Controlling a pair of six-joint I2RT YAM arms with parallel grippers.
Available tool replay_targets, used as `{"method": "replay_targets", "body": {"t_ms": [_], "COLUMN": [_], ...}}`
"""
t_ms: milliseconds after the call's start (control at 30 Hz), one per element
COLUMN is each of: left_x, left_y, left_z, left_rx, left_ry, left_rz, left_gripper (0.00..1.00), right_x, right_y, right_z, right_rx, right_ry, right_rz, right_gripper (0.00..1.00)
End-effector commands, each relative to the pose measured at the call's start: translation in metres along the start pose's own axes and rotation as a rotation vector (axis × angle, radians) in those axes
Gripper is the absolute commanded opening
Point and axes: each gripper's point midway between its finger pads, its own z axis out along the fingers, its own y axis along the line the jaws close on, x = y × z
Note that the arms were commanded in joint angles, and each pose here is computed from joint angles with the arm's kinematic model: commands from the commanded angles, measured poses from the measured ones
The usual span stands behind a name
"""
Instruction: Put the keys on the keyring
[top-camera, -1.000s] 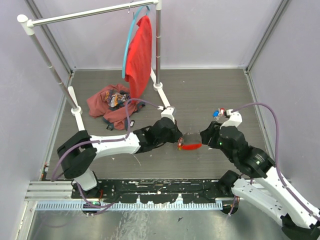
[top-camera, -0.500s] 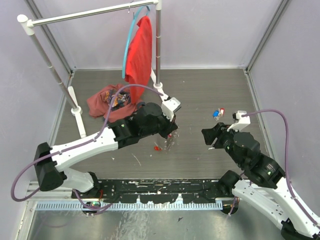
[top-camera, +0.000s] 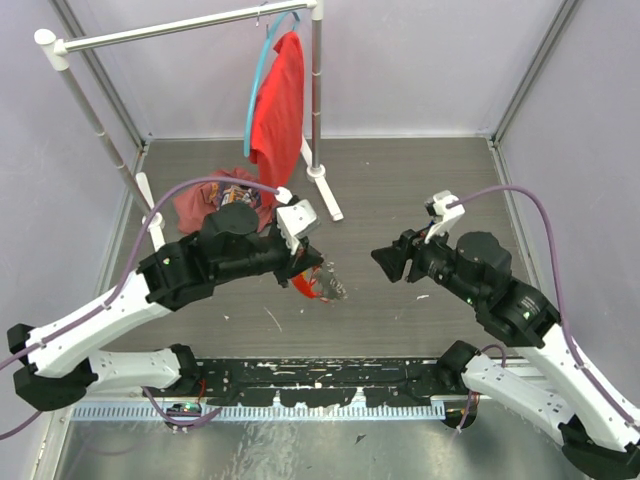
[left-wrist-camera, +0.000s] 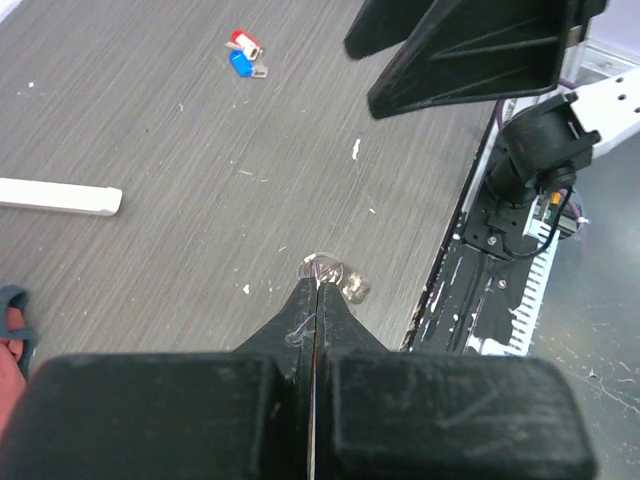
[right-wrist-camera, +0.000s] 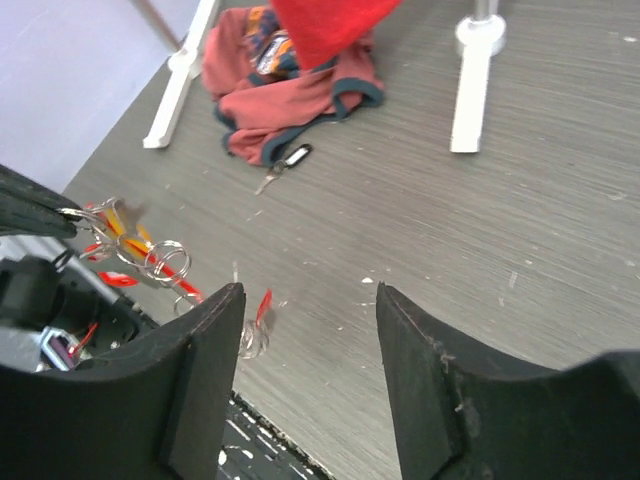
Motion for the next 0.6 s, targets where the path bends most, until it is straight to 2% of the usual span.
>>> {"method": "replay_targets", "body": {"t_ms": [0, 200, 567], "left_x": [-0.02, -0.034, -0.054], "left_y": [-0.012, -0.019, -0.028], "left_z": [-0.02, -0.036, -0.048], "left_rx": [0.067, 0.103, 0.15], "left_ry": [-0.057, -0.126, -0.203], "left_rz": [0.042, 0.059, 0.088], "left_gripper": [0.0, 0.0, 0.0], "right_x": [-0.021, -0.024, -0.043], "right_y": [0.049, 0.082, 0.117], "right_z": [-0.006, -0.014, -0.022], "right_rx": [-0.275, -0.486, -0.686], "right_ry": [-0.039, -0.067, -0.148], "right_rz": [-0.144, -0.251, -0.365], "right_gripper": [0.57, 0.5, 0.48]}}
